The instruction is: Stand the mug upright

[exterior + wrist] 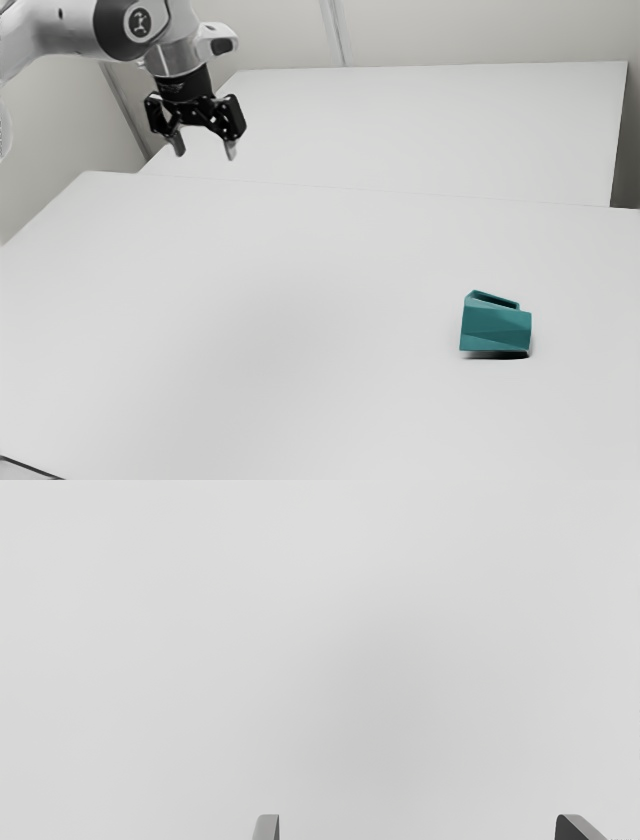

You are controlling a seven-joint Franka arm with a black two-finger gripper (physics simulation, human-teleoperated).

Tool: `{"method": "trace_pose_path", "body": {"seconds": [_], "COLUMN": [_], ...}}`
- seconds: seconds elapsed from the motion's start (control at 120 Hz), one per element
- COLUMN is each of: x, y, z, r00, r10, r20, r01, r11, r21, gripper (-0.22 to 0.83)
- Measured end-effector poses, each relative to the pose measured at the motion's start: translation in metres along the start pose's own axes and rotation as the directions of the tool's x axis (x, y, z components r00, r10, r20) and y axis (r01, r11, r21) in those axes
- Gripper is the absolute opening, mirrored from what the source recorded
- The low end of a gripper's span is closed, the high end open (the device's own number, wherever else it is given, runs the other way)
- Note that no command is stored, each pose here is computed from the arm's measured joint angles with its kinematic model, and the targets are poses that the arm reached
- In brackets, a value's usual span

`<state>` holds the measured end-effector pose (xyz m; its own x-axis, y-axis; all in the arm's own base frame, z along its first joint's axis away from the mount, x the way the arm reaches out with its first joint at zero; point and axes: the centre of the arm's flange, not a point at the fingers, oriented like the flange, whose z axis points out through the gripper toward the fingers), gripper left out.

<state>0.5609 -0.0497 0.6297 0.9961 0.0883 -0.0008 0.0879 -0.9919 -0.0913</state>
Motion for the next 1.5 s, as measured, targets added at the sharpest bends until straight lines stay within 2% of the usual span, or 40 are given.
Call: {"method": "trace_pose_path", "body": {"seconds": [0.167,0.358,0.592,0.792,1.008,1.208,1.5], "x": [0.000,-0.001,0.003,0.009,0.025,0.023,0.027], "y": [0.026,0.040,0.050,0.122,0.164,0.212,0.236], "z": [-0.005,0.019,0.083,0.132,0.186,0.229,0.291], "r00": [0.999,0.997,0.991,0.995,0.990,0.994,0.995], "r10": [0.053,0.054,0.001,0.016,-0.031,-0.028,-0.042], "r20": [-0.014,0.058,0.134,0.096,0.136,0.104,0.096], "r01": [-0.053,-0.041,0.056,0.035,0.106,0.092,0.101], "r11": [0.999,0.976,0.907,0.865,0.800,0.733,0.639], "r21": [-0.009,-0.213,-0.417,-0.501,-0.591,-0.674,-0.763], "gripper": [0.62,0.62,0.62,0.61,0.62,0.62,0.62]}}
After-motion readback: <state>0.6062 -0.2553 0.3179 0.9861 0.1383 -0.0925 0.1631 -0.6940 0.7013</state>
